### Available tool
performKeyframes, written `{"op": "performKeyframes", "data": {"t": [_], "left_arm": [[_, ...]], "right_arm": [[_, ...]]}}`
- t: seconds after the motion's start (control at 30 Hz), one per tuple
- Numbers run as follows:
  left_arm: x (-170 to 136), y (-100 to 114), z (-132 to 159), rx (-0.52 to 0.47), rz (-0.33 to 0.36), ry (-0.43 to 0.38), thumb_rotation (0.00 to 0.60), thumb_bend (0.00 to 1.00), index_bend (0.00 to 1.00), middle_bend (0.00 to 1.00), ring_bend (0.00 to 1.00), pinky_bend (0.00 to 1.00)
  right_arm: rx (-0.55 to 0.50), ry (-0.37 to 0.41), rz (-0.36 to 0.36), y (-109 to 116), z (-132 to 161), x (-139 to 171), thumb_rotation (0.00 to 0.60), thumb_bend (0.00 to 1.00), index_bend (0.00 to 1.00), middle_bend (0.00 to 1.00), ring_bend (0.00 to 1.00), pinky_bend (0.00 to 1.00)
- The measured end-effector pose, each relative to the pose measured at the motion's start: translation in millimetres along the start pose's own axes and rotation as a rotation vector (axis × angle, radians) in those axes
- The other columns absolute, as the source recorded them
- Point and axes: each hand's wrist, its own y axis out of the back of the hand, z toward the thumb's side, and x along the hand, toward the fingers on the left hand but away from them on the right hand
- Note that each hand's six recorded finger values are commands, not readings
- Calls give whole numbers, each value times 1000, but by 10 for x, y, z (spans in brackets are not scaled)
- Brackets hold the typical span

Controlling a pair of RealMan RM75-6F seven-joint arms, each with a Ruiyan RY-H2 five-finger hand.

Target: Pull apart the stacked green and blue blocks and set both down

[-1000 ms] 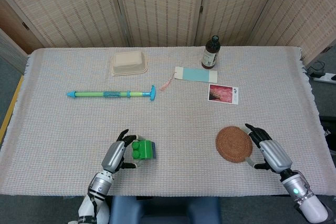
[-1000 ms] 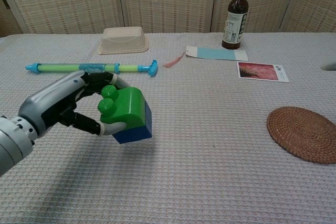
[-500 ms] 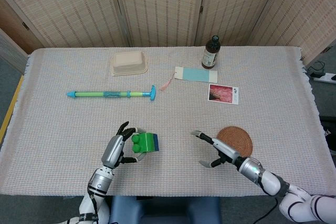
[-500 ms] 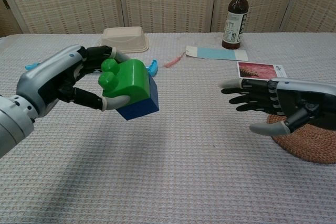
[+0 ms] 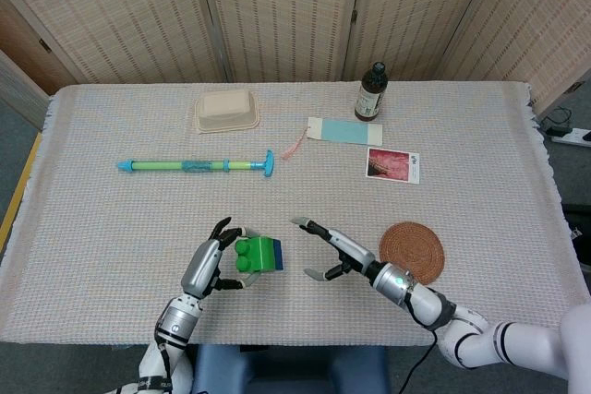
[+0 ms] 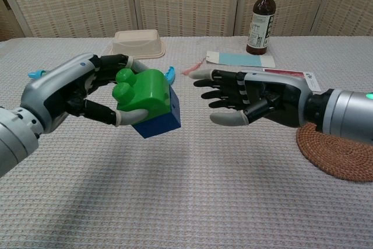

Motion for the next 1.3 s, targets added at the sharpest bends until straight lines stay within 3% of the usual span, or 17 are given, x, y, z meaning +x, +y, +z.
{"op": "performKeyframes", "data": {"t": [0.63, 0.77, 0.87, 1.0, 1.3], "left_arm": [[76, 17, 82, -61, -15, 2, 600, 347, 734, 813, 296, 0], [75, 16, 93, -70, -18, 4, 600, 348, 734, 813, 296, 0], [72, 8, 89, -76, -24, 8, 600, 349, 734, 813, 296, 0], [70, -4, 80, -82, -31, 14, 600, 349, 734, 813, 296, 0], [84, -9, 77, -95, -35, 14, 600, 349, 734, 813, 298, 0]], "right_arm": [[0, 28, 56, -326, 72, -342, 600, 407, 0, 0, 19, 0], [6, 32, 50, -348, 74, -382, 600, 407, 14, 44, 49, 12], [15, 36, 37, -351, 73, -406, 600, 407, 148, 143, 110, 79], [17, 52, 2, -350, 84, -436, 600, 406, 384, 304, 246, 274], [21, 68, -63, -340, 90, -464, 600, 407, 672, 527, 452, 500]]}}
